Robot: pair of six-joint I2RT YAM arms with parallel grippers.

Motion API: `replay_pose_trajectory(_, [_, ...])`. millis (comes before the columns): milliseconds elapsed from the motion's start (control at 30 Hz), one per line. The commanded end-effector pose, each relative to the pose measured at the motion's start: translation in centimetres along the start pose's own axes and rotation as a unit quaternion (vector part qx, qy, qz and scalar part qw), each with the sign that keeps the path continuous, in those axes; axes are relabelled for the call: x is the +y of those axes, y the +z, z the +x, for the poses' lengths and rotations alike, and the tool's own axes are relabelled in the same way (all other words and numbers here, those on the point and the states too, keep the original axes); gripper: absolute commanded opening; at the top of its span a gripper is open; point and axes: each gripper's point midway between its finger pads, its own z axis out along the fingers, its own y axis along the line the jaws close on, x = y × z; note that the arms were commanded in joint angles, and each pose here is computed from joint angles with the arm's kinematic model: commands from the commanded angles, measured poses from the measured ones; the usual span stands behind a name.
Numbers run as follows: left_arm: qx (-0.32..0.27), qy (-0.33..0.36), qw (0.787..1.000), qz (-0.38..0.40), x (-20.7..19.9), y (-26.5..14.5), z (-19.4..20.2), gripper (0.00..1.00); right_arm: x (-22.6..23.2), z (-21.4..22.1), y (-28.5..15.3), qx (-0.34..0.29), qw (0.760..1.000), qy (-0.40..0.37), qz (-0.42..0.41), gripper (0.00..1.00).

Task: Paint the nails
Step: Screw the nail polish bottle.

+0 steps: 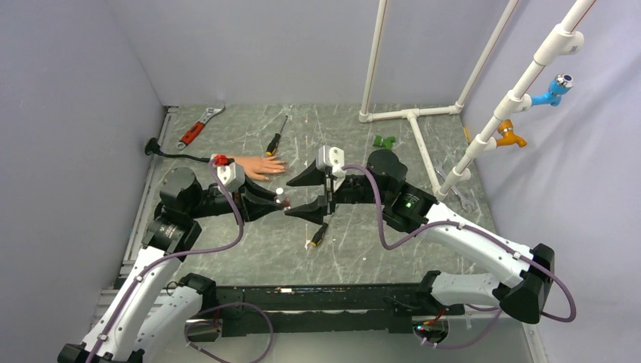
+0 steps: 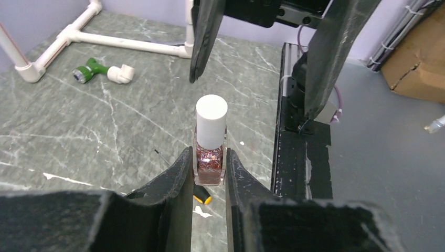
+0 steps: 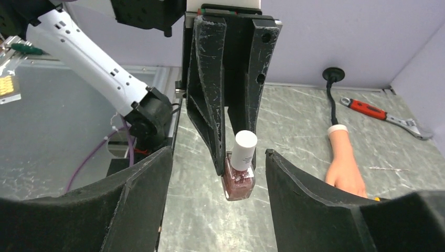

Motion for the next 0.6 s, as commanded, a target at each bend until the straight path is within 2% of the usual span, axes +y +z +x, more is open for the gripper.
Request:
replay_pose_trajectory(0, [-0.018, 0.027, 0.998, 0.054, -1.8, 0.0, -1.5, 0.00, 0.7, -1.6, 0.5, -0.014, 0.999, -0.014, -0.037, 0.65])
replay_pose_trajectory(167, [-0.016, 0.029, 0.998, 0.059, -2.0, 0.1, -1.4, 0.00, -0.1, -1.4, 1.3, -0.016, 0.999, -0.012, -0.032, 0.63])
replay_pose_trajectory(400, [-0.011, 0.027, 0.998, 0.057, -1.9, 0.2, -1.2, 0.00, -0.1, -1.2, 2.1, -0.018, 0.999, -0.004, -0.047, 0.50])
replay_pose_trajectory(567, [-0.009, 0.025, 0.998, 0.050, -1.6, 0.3, -1.2, 0.00, 0.1, -1.4, 2.0, -0.022, 0.998, -0.004, -0.051, 0.48])
